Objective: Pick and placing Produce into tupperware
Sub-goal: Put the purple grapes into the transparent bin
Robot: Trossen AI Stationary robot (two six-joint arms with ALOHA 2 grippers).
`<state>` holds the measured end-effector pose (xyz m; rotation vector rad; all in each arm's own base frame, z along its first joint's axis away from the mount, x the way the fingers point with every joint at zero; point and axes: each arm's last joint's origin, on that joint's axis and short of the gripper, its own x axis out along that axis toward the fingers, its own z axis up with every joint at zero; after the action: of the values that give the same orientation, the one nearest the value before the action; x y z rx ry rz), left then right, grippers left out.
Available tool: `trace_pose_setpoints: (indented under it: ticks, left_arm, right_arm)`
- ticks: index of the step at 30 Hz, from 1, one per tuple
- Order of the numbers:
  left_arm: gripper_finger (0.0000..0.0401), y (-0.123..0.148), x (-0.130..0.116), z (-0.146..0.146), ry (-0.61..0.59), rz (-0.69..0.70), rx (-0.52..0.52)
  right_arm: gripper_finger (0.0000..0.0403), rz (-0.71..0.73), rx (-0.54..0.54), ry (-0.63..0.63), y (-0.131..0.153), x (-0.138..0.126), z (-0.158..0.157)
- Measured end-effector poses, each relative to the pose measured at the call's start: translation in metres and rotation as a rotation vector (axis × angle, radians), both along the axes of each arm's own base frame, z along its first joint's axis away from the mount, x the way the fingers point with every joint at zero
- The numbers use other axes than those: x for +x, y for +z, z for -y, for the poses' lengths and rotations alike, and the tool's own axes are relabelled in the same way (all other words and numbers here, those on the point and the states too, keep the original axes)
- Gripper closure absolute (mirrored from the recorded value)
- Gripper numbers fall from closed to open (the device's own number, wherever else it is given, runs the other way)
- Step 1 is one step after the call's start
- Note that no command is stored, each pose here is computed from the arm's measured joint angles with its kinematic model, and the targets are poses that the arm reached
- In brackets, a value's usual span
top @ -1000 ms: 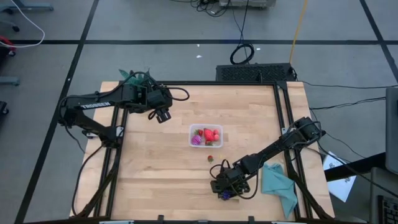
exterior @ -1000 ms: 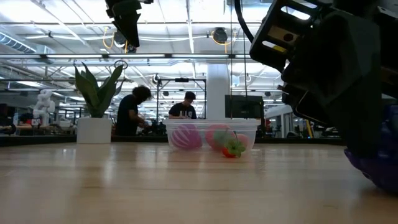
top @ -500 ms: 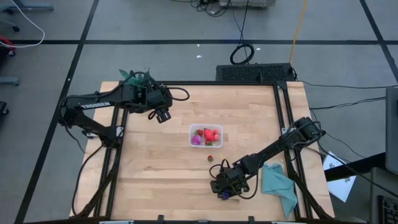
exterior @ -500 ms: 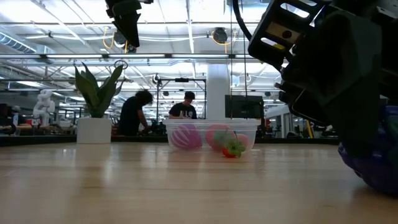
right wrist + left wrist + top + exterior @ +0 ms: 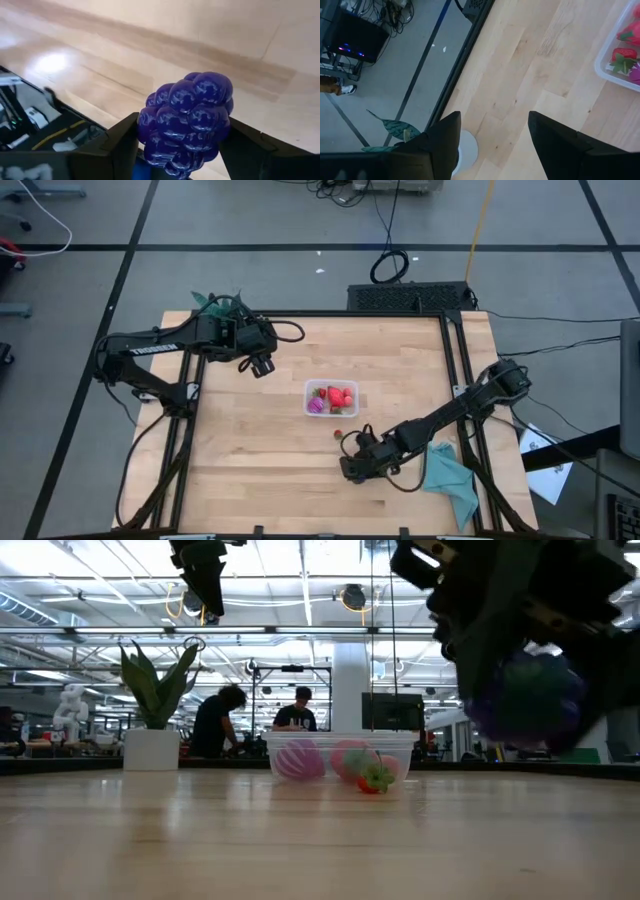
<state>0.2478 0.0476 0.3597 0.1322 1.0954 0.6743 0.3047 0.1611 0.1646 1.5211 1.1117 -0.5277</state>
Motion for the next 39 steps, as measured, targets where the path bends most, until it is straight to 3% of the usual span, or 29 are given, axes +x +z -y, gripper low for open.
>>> trace_pose_setpoints:
  ticks: [12, 22, 32, 39]
  left_arm:
    - [0.0162, 0.000, 0.000, 0.000, -0.010, -0.016, 0.023]
    - [0.0162, 0.000, 0.000, -0.001, -0.007, -0.016, 0.030]
    - [0.0162, 0.000, 0.000, -0.001, -0.006, -0.014, 0.030]
    - [0.0162, 0.001, 0.000, -0.001, -0.005, -0.012, 0.030]
  right_arm:
    - [0.0173, 0.203, -0.217, 0.022, 0.044, -0.009, 0.021]
    - [0.0172, 0.384, -0.472, 0.120, 0.079, -0.001, 0.083]
    - [0.0173, 0.411, -0.526, 0.203, 0.081, 0.008, 0.154]
    - [0.0173, 0.371, -0.557, 0.260, 0.077, 0.004, 0.176]
